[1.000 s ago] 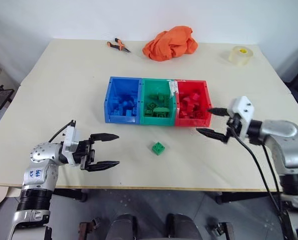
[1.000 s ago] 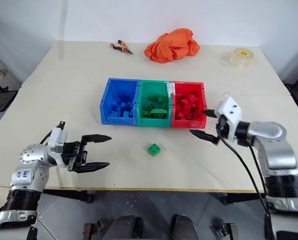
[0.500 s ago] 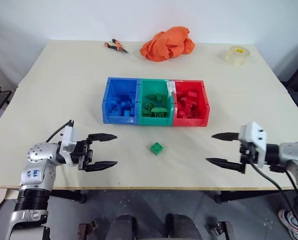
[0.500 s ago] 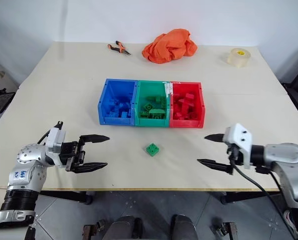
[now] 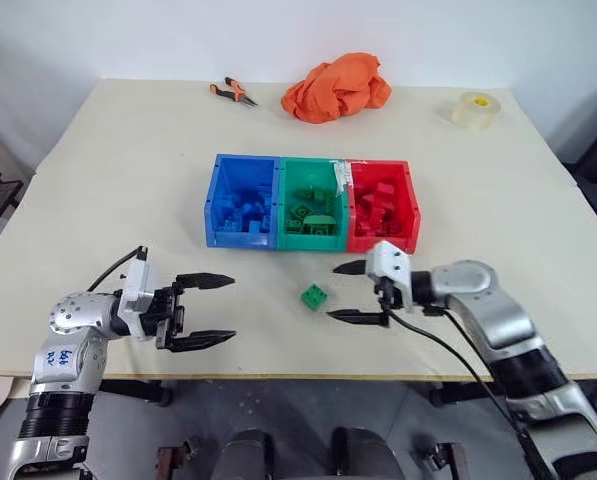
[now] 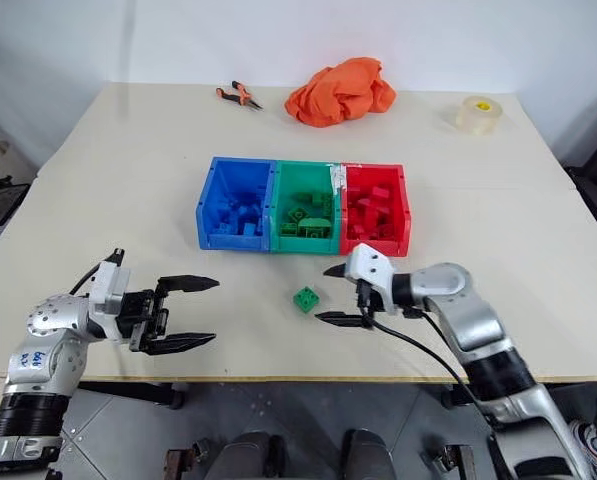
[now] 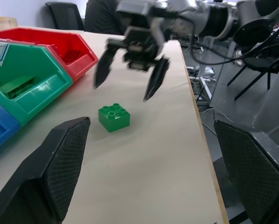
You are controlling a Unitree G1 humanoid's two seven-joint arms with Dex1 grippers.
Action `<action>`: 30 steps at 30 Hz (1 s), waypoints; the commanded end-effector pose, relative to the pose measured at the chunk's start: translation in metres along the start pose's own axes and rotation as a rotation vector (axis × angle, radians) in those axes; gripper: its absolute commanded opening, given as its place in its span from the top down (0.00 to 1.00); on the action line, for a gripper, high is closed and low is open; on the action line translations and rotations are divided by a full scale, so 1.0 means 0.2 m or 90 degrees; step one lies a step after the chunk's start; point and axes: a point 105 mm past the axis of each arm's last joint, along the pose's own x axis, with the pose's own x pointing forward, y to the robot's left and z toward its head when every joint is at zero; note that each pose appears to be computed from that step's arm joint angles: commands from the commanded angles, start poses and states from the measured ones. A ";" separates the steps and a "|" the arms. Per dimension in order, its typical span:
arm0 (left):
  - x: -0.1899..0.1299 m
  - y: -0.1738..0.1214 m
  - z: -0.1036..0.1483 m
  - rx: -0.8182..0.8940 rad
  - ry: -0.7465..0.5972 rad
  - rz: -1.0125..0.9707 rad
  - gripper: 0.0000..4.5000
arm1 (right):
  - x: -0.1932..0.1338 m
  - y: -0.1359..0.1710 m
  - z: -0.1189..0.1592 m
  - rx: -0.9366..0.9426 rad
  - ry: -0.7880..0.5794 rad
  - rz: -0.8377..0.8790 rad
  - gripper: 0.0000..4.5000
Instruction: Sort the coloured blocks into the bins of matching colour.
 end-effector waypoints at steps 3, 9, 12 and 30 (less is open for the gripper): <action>-0.02 -0.02 0.04 0.018 -0.013 0.020 0.00 | 0.11 0.00 0.00 -0.033 -0.008 0.040 0.01; -0.03 -0.04 0.04 0.018 -0.012 0.034 0.00 | 0.16 0.00 -0.05 -0.057 0.022 0.060 0.22; -0.04 -0.04 0.04 0.017 -0.011 0.042 0.00 | 0.13 -0.02 -0.03 -0.057 0.005 0.050 0.45; -0.07 0.09 0.09 0.045 -0.054 0.116 0.00 | -0.10 -0.59 0.47 -0.087 -0.152 -0.255 0.53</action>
